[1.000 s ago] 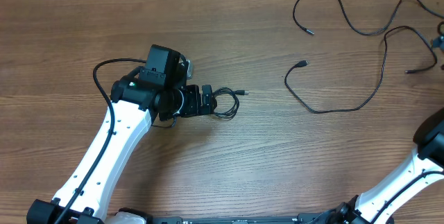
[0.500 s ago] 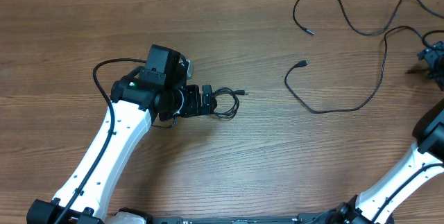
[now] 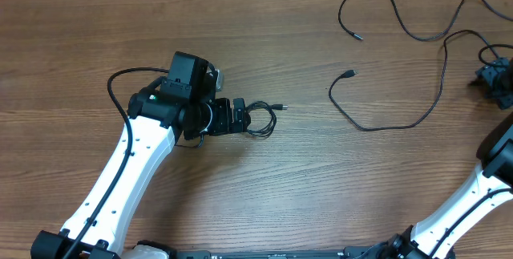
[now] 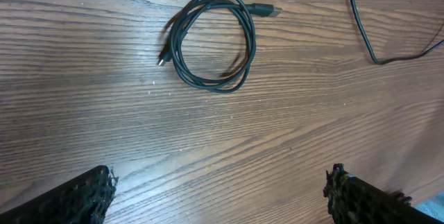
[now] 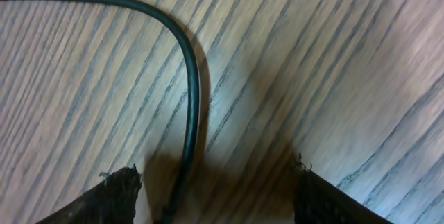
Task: Untangle cables
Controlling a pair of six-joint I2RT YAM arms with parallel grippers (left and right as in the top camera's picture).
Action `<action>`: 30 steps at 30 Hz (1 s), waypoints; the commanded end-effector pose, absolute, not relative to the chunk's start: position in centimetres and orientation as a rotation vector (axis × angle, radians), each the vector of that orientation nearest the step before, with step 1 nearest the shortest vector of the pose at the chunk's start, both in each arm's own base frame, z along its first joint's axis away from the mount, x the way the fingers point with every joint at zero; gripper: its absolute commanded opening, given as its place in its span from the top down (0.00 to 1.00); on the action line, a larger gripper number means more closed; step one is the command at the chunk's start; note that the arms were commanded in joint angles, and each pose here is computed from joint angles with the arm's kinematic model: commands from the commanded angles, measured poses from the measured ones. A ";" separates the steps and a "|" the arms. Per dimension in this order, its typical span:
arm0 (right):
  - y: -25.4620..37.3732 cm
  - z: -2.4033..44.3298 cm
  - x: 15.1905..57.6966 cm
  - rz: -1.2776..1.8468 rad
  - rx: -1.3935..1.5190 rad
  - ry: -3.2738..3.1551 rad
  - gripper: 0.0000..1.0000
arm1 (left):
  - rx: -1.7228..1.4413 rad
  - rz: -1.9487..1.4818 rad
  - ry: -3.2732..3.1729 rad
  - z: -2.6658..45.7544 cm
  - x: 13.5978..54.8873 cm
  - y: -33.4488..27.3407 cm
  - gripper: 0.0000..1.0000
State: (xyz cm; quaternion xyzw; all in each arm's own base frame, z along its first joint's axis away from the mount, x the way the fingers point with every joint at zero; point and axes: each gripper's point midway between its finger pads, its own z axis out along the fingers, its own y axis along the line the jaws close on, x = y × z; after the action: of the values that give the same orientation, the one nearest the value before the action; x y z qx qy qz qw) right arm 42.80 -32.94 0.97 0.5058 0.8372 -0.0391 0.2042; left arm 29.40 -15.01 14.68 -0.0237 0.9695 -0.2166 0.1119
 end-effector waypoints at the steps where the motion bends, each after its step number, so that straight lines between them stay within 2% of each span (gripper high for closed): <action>1: -32.5 0.3 42.6 -0.110 1.414 2.351 0.33 | -0.054 -0.627 2.841 14.8 29.6 -15.1 0.00; 3: -32.4 0.3 42.6 -0.109 1.416 2.355 0.41 | -0.054 -0.627 2.841 14.8 29.6 -15.1 0.00; 12: -32.4 0.1 42.0 -0.110 1.431 2.367 0.95 | -0.054 -0.627 2.841 14.8 29.6 -15.1 0.00; 18: -35.0 1.9 40.9 -0.128 1.486 2.322 0.96 | -0.054 -0.627 2.841 14.8 29.6 -15.1 0.00; 30: -45.8 15.6 36.6 -0.183 1.647 1.942 0.96 | -0.054 -0.627 2.841 14.8 29.6 -15.1 0.01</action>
State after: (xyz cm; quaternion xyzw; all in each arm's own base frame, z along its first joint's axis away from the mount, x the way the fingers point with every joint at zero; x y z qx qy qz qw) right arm 37.24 -44.32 12.59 0.5971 0.7562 -0.0680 0.2591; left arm 29.40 -15.01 14.68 -0.0237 0.9695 -0.2166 0.1119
